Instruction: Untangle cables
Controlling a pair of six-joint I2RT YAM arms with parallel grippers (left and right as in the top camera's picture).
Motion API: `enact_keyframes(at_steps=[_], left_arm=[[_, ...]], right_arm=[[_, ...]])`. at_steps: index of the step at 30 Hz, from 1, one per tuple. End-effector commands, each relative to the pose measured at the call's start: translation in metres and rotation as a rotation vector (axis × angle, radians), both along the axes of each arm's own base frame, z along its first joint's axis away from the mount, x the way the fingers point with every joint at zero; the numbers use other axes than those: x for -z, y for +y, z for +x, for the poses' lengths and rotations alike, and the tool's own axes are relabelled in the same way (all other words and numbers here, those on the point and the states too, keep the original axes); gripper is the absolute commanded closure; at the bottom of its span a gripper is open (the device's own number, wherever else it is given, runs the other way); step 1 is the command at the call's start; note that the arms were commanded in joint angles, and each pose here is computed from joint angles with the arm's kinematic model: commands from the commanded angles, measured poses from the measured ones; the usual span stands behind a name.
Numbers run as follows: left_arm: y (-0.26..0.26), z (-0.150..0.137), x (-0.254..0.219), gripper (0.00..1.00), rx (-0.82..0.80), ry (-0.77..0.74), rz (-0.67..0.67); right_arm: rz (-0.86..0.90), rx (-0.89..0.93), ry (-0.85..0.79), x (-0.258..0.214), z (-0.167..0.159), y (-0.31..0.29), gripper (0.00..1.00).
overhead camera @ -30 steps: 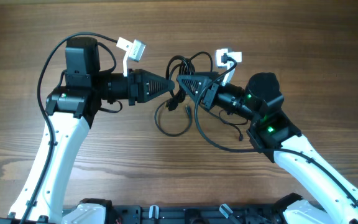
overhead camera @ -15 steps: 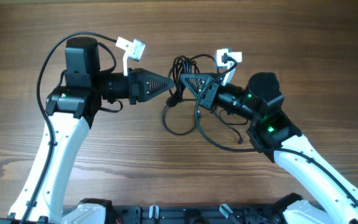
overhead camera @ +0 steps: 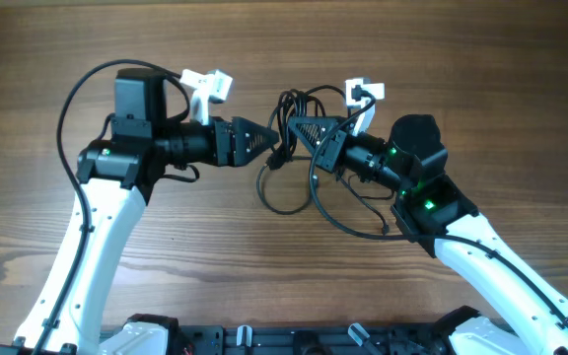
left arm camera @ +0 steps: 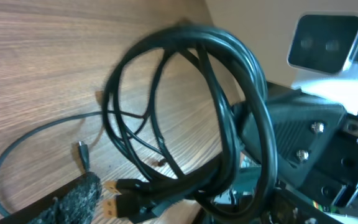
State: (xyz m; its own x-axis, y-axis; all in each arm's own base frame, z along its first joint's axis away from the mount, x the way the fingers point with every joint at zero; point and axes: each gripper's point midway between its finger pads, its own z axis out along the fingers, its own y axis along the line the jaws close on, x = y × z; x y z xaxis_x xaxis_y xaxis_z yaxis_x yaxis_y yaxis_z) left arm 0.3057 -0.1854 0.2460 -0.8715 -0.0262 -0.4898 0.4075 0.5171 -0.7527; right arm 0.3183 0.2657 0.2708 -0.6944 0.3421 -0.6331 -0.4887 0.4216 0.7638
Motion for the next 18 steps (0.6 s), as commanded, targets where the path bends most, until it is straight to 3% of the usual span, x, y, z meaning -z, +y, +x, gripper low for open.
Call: enact_keyframes(at_steps=[1, 4, 14, 18], left_arm=[[-0.017, -0.012, -0.006, 0.21, 0.096, -0.112, 0.033], [-0.028, -0.018, -0.002, 0.22, 0.145, -0.171, 0.077], [-0.019, 0.002, 0.025, 0.34, 0.016, -0.219, 0.323], [-0.017, 0.005, 0.026, 0.40, 0.001, -0.227, 0.341]], right_arm=[[0.020, 0.058, 0.001, -0.008, 0.007, -0.006, 0.96], [0.037, 0.088, 0.027, -0.008, 0.011, -0.008, 0.96], [0.063, 0.109, 0.074, -0.007, 0.012, -0.010, 0.96], [0.043, 0.111, 0.106, 0.002, 0.011, -0.010, 0.96]])
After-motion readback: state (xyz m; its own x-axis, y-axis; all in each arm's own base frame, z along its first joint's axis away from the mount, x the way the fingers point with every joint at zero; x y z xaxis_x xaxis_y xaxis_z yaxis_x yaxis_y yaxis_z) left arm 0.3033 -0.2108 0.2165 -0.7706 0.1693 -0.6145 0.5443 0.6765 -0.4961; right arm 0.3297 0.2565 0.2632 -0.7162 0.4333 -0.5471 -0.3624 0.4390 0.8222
